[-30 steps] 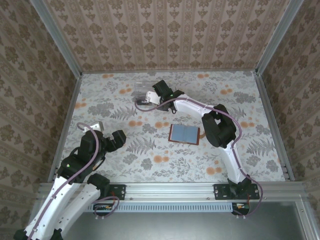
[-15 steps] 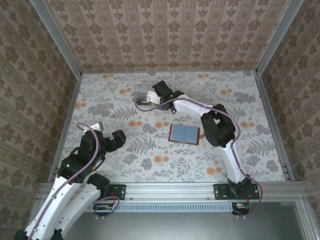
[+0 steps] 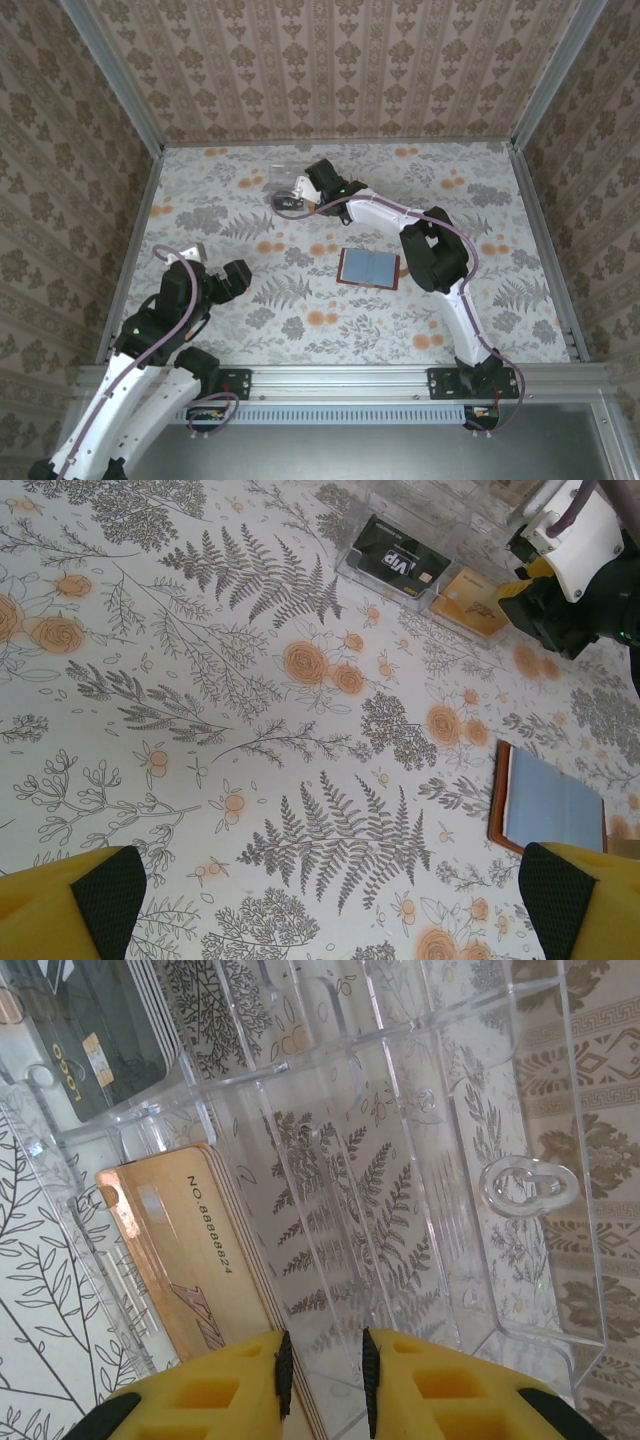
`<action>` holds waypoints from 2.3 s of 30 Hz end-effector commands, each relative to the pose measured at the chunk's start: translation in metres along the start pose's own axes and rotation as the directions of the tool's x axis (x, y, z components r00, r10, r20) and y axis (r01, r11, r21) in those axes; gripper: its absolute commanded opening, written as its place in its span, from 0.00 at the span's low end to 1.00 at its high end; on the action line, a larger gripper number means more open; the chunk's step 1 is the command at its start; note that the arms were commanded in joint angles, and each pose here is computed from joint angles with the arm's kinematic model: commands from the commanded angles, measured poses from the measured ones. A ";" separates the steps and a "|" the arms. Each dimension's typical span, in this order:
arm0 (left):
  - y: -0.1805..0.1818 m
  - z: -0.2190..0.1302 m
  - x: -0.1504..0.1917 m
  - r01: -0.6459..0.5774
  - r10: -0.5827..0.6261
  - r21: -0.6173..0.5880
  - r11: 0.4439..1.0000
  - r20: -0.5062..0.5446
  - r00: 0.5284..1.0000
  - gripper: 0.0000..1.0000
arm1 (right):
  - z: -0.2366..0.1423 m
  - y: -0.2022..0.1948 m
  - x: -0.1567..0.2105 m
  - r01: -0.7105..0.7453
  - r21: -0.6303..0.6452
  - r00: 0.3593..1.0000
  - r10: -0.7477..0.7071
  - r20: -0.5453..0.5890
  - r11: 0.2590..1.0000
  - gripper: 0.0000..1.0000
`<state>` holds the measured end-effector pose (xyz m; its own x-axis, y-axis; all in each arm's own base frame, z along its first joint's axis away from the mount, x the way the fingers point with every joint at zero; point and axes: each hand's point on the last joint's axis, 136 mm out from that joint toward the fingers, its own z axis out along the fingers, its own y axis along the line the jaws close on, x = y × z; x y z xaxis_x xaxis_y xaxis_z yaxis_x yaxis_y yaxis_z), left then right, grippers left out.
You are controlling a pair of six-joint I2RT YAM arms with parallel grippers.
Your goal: Take the credit cards out of the card holder
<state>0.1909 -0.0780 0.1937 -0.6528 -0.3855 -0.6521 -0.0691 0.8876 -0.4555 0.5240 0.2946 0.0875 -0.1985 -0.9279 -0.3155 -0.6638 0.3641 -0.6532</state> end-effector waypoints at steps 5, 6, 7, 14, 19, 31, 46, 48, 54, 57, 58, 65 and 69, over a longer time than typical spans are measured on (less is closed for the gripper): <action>0.001 -0.001 0.003 -0.007 0.007 0.002 1.000 -0.015 1.000 1.00 | -0.002 -0.010 -0.003 -0.039 0.031 0.999 0.039 0.002 0.999 0.30; 0.000 -0.002 0.002 -0.006 0.006 0.005 1.000 -0.014 1.000 1.00 | -0.002 -0.010 -0.002 -0.039 0.030 0.999 0.039 0.003 0.999 0.30; 0.000 -0.002 0.003 -0.006 0.006 0.005 1.000 -0.015 1.000 1.00 | -0.003 -0.011 -0.003 -0.042 0.032 0.999 0.041 0.006 0.999 0.30; -0.001 -0.005 0.002 -0.010 0.010 0.009 1.000 -0.017 1.000 1.00 | -0.021 -0.024 -0.010 -0.098 0.042 0.994 0.097 0.042 0.994 0.30; -0.002 -0.004 0.002 -0.018 0.018 0.013 1.000 -0.025 1.000 1.00 | -0.062 -0.052 -0.020 -0.213 0.068 0.972 0.204 0.121 0.975 0.32; -0.012 0.010 0.000 -0.071 0.072 0.016 0.997 -0.059 0.996 1.00 | -0.180 -0.093 0.025 -0.709 0.030 0.676 0.666 0.316 0.705 0.41; 0.008 0.049 -0.015 -0.055 0.050 -0.179 0.982 -0.031 0.998 1.00 | -0.251 -0.033 0.198 -0.965 0.027 0.250 0.886 0.390 0.260 1.00; 0.026 0.047 -0.028 -0.029 0.040 -0.299 0.954 0.031 0.999 1.00 | -0.252 -0.026 0.224 -0.967 0.106 0.253 0.869 0.425 0.230 1.00; 0.051 0.046 -0.068 0.037 0.082 -0.486 0.873 0.222 0.972 1.00 | -0.257 -0.029 0.261 -0.948 0.259 0.297 0.809 0.507 0.186 1.00; 0.051 0.050 -0.090 -0.016 0.197 -0.541 0.841 0.278 0.940 1.00 | -0.252 -0.035 0.276 -0.935 0.311 0.312 0.806 0.503 0.168 1.00; 0.049 0.051 -0.099 -0.055 0.254 -0.566 0.822 0.279 0.926 1.00 | -0.248 -0.036 0.282 -0.929 0.330 0.318 0.812 0.490 0.165 1.00; 0.080 0.104 -0.117 -0.273 0.451 -0.645 0.713 0.126 0.883 1.00 | -0.209 -0.045 0.322 -0.906 0.416 0.282 0.845 0.454 0.079 1.00; 0.119 0.133 -0.110 -0.261 0.394 -0.648 0.716 0.066 0.917 1.00 | -0.176 -0.047 0.330 -0.887 0.455 0.283 0.872 0.399 0.079 1.00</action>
<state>0.3382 0.0317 0.1391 -0.5777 -0.0672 -0.8135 -0.4180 0.8804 0.2241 0.3423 -0.0389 0.1216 -0.4113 0.0791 -0.9081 0.4207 0.9002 -0.1122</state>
